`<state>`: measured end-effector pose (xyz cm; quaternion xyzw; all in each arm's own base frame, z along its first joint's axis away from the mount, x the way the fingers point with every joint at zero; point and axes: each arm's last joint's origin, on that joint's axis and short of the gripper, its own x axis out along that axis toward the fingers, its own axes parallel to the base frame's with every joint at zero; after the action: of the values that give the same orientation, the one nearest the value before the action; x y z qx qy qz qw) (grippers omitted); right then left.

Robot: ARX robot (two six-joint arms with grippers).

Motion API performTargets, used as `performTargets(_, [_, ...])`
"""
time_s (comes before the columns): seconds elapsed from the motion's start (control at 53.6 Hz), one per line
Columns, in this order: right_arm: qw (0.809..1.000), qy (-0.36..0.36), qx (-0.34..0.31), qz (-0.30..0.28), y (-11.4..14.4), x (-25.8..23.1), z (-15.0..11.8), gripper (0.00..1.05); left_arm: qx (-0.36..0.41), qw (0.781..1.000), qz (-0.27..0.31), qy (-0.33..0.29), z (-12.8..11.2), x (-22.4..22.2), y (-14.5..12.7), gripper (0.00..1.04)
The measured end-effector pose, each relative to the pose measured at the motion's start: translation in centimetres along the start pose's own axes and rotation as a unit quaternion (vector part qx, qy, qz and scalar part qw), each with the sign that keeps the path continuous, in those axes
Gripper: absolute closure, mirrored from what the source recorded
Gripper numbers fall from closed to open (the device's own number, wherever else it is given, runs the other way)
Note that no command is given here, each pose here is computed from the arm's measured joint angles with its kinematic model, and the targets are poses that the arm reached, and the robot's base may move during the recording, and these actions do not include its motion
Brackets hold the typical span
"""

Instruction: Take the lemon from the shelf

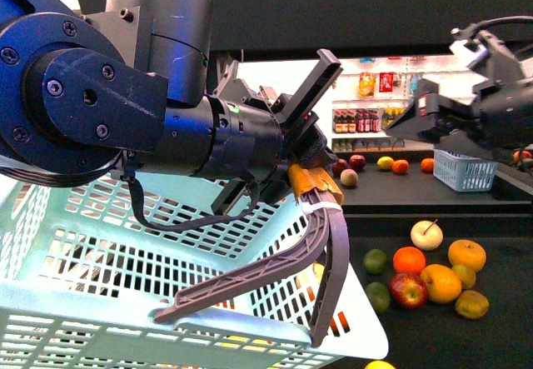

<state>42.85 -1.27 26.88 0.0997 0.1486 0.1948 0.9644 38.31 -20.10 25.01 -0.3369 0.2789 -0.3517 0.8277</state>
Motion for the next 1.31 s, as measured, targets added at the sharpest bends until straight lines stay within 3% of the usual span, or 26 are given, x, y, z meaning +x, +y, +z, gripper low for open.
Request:
performTargets(0.131, [0.998, 0.002, 0.011, -0.056, -4.0, -1.3, -1.2, 0.08, 0.000, 1.000, 0.000, 0.000, 0.0, 0.0, 0.0, 0.98])
performTargets(0.224, [0.994, 0.052, 0.000, -0.094, -6.7, -0.2, -5.5, 0.08, 0.000, 1.000, 0.001, -0.001, 0.0, 0.0, 0.0, 0.98])
performTargets(0.298, [0.989, 0.108, 0.000, -0.103, -8.2, 1.6, -10.5, 0.08, 0.000, 1.000, 0.001, -0.001, 0.0, 0.0, 0.0, 0.98])
performTargets(0.447, [0.979, 0.175, -0.011, -0.108, -8.9, 3.8, -16.2, 0.08, 0.000, 1.000, 0.001, -0.001, 0.0, 0.0, 0.0, 0.98])
performTargets(0.634, [0.963, 0.255, -0.018, -0.088, -6.9, 8.6, -22.8, 0.08, 0.000, 1.000, 0.001, -0.001, 0.0, 0.0, 0.0, 0.98])
performTargets(1.305, [0.937, 0.315, -0.011, -0.152, -4.6, 15.3, -27.6, 0.08, 0.000, 1.000, 0.001, -0.001, 0.0, 0.0, 0.0, 0.98])
